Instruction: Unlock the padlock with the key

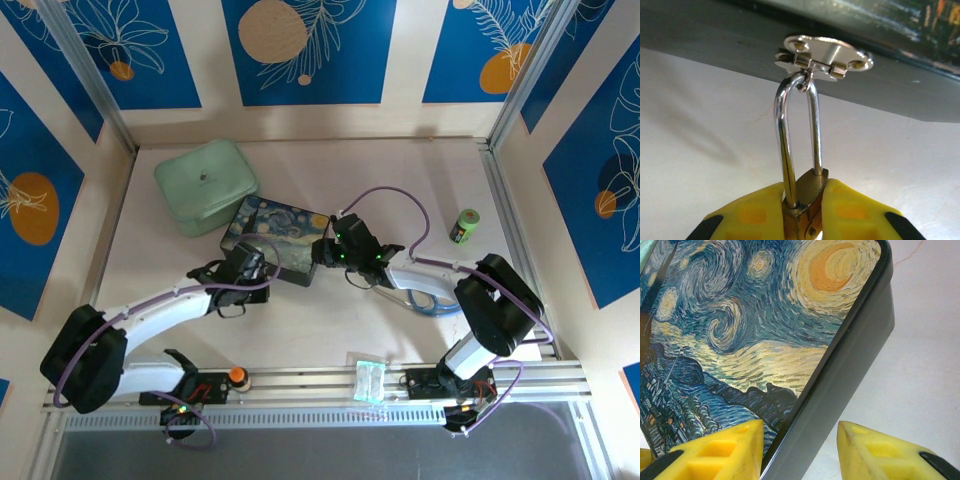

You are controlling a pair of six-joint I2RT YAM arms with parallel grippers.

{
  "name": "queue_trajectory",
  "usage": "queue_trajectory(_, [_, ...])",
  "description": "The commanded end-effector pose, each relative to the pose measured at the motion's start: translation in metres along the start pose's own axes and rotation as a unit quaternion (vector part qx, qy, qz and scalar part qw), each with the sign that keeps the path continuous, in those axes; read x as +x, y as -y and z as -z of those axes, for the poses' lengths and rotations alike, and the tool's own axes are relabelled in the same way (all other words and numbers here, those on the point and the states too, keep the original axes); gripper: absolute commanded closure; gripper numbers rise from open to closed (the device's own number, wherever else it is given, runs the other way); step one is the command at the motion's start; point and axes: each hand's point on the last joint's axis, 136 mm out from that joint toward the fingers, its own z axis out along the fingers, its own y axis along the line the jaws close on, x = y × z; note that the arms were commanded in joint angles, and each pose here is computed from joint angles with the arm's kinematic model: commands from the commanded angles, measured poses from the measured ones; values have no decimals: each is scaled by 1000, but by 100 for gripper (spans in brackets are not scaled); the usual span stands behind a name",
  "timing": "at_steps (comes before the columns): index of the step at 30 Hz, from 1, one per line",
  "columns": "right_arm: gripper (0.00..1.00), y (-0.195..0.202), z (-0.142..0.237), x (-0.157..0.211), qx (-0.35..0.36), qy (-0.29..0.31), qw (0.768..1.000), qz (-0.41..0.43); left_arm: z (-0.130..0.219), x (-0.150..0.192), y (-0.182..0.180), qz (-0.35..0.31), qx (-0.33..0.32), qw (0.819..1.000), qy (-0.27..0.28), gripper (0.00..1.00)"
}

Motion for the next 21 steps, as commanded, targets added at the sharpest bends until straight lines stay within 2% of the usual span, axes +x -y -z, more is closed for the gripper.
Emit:
queue_trajectory(1, [58,25,5,33,12,-35,999,14,-4,20,24,47,92,994,-42,95])
queue_trajectory(3, [50,13,18,25,-31,-4,999,26,-6,17,34,88,120,988,-40,96])
queue_trajectory(6, [40,1,32,21,-61,9,996,67,-6,15,36,123,124,984,-40,100])
queue_trajectory(11, [35,-14,52,36,-48,38,976,208,-3,11,47,181,155,970,-40,100])
queue_trajectory(13, [35,-25,59,46,-51,49,963,260,-3,9,51,200,164,965,-41,100])
queue_trajectory(16, [37,-44,66,67,-92,50,949,296,-4,7,59,222,185,956,-43,100])
queue_trajectory(21, [46,-66,46,103,-113,21,924,366,-6,7,67,240,202,948,-46,100])
